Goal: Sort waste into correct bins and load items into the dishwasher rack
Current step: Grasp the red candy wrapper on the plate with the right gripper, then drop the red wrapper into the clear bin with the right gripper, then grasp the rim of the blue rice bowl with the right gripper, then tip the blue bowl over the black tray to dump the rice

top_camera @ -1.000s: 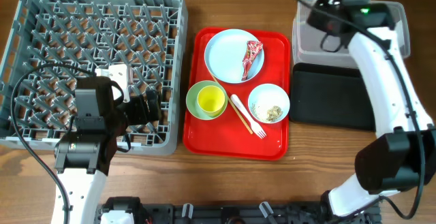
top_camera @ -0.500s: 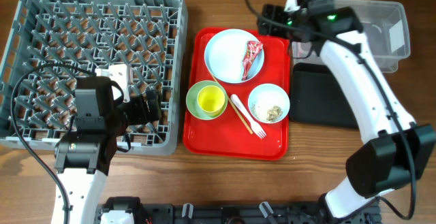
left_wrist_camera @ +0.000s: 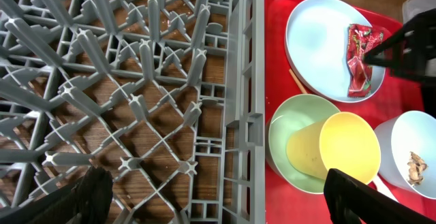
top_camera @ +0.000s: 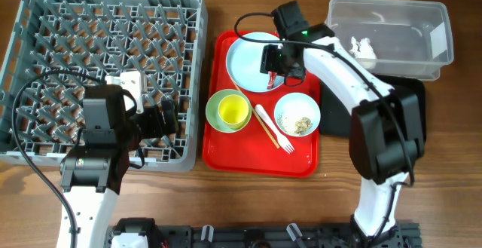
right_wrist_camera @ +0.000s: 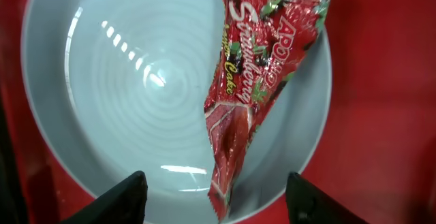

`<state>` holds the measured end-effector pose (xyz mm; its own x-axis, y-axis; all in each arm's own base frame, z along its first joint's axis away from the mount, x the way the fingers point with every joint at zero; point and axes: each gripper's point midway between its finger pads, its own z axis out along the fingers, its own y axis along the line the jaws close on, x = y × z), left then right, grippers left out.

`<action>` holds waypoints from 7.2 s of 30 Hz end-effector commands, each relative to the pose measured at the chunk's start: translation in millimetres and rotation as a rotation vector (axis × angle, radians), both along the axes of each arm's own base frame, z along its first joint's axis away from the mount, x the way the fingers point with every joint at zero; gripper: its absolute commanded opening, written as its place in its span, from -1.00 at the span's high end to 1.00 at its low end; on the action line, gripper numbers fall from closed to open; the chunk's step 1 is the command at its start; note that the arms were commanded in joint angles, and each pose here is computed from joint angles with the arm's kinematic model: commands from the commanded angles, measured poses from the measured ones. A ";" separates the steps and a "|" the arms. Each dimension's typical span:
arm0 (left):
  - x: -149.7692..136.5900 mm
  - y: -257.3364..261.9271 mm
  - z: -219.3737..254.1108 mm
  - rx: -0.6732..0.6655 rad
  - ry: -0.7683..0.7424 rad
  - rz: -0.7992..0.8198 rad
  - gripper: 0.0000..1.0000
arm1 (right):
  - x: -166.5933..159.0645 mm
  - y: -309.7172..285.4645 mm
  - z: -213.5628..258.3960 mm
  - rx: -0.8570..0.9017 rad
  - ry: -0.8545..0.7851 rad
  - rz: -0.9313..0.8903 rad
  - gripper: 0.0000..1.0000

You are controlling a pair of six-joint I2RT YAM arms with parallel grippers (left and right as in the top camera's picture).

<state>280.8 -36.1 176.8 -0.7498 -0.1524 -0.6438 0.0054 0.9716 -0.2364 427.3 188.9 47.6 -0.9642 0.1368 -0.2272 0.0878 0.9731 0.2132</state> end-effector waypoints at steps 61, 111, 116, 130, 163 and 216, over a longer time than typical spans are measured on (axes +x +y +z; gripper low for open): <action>3.4 2.0 8.0 0.002 -0.019 0.010 -1.00 | -98.4 -127.5 164.7 0.056 -0.080 -0.077 -0.99; 3.4 2.0 8.0 0.002 -0.019 0.009 -1.00 | -110.6 0.5 -20.6 -0.116 0.153 0.044 0.91; 3.4 2.0 8.0 0.002 -0.019 0.010 -1.00 | -96.8 6.3 20.1 -0.091 0.071 0.067 0.92; 3.5 2.0 7.9 0.002 -0.018 0.010 -1.00 | -62.9 -73.0 128.5 0.259 -0.107 -0.055 0.92; 3.4 2.0 7.9 0.002 -0.018 0.010 -1.00 | -81.0 -203.4 108.8 1.416 -0.039 -0.419 0.91; 3.5 2.0 7.9 0.002 -0.019 0.009 -1.00 | -66.5 -67.1 113.4 0.292 -0.429 0.102 0.91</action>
